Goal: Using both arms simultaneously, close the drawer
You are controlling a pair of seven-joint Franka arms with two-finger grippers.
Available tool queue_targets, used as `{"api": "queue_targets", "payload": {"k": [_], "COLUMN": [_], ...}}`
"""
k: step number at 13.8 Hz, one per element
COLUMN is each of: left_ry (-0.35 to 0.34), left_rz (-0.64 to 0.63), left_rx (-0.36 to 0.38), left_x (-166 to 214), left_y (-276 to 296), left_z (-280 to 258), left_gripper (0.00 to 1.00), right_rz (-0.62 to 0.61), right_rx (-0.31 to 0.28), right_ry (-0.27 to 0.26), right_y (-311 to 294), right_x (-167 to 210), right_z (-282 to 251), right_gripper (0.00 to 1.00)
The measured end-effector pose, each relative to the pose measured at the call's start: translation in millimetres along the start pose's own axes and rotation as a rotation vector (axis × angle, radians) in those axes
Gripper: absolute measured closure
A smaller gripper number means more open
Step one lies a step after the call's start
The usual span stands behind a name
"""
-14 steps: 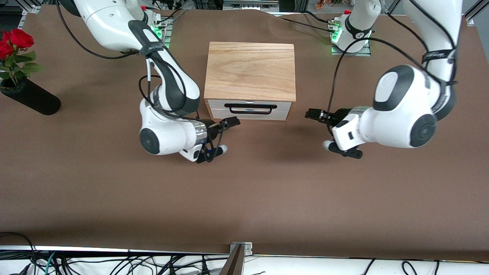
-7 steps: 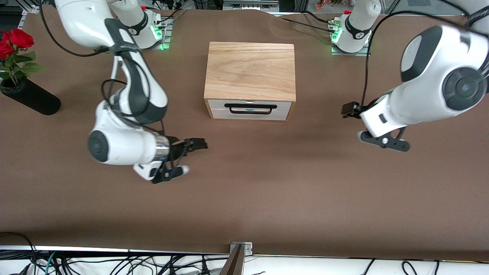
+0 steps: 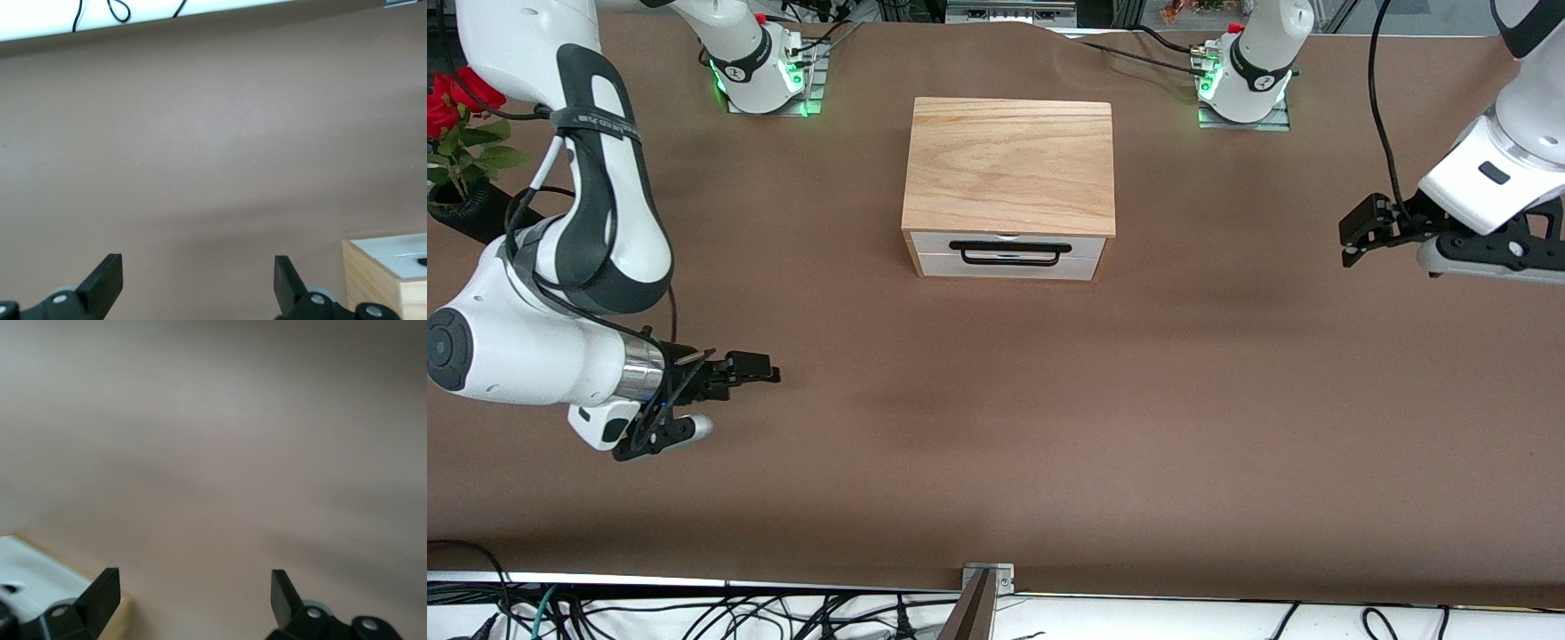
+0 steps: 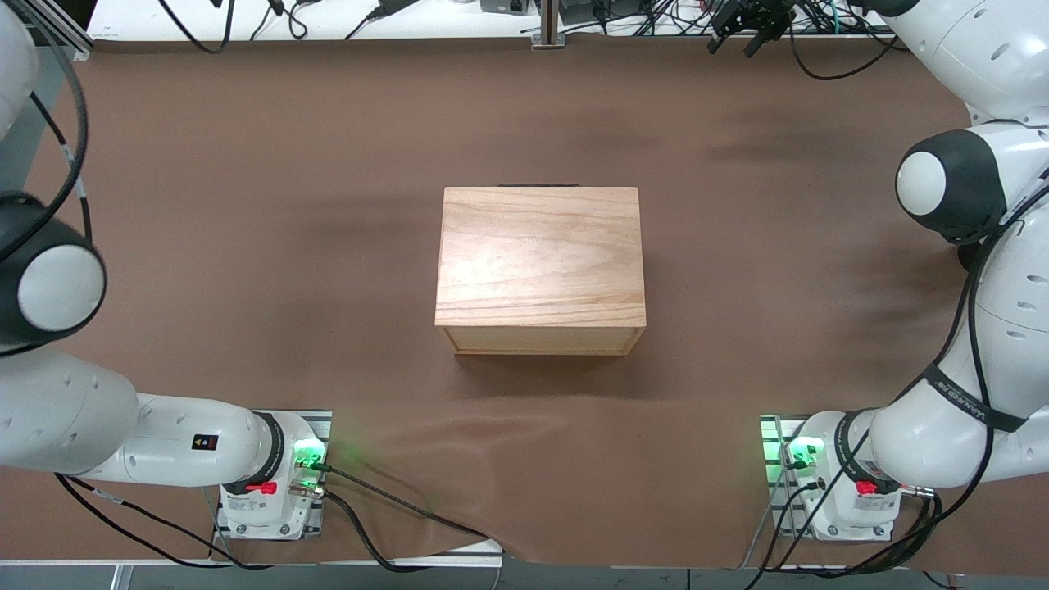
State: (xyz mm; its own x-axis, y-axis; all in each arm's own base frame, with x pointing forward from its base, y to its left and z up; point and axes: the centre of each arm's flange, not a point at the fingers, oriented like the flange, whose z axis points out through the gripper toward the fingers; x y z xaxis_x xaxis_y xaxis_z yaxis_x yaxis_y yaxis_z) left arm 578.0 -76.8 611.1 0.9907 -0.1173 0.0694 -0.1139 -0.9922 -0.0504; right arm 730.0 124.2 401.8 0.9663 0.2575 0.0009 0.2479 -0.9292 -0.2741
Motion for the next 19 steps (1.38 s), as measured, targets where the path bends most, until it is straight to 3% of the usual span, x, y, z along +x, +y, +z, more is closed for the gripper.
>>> {"api": "queue_targets", "payload": {"k": [4,8,9,12,15,19], "left_ry": [-0.028,-0.048,-0.049,-0.049,-0.047,-0.049], "left_rz": [-0.001,-0.008,-0.010,-0.010,-0.004,-0.002], "left_rx": [-0.028,-0.027,-0.027,-0.027,-0.027,-0.027], "left_x": [-21,-25,-25,-25,-25,-24], "left_y": [8,4,3,3,6,8], "left_z": [6,9,9,9,9,10], "left_gripper": [0.00,0.00,0.00,0.00,0.00,0.00], "right_rz": [-0.011,0.001,0.001,-0.005,0.052,0.091], "right_rx": [-0.158,-0.347,-0.370,-0.378,-0.352,-0.337], "right_ry": [0.112,0.168,0.180,0.190,0.154,0.116], "right_y": [19,49,48,32,23,24], "right_x": [-11,-60,-72,-105,-129,-134], "right_z": [-50,-145,-163,-193,-197,-186], "right_gripper": [0.00,0.00,0.00,0.00,0.00,0.00]}}
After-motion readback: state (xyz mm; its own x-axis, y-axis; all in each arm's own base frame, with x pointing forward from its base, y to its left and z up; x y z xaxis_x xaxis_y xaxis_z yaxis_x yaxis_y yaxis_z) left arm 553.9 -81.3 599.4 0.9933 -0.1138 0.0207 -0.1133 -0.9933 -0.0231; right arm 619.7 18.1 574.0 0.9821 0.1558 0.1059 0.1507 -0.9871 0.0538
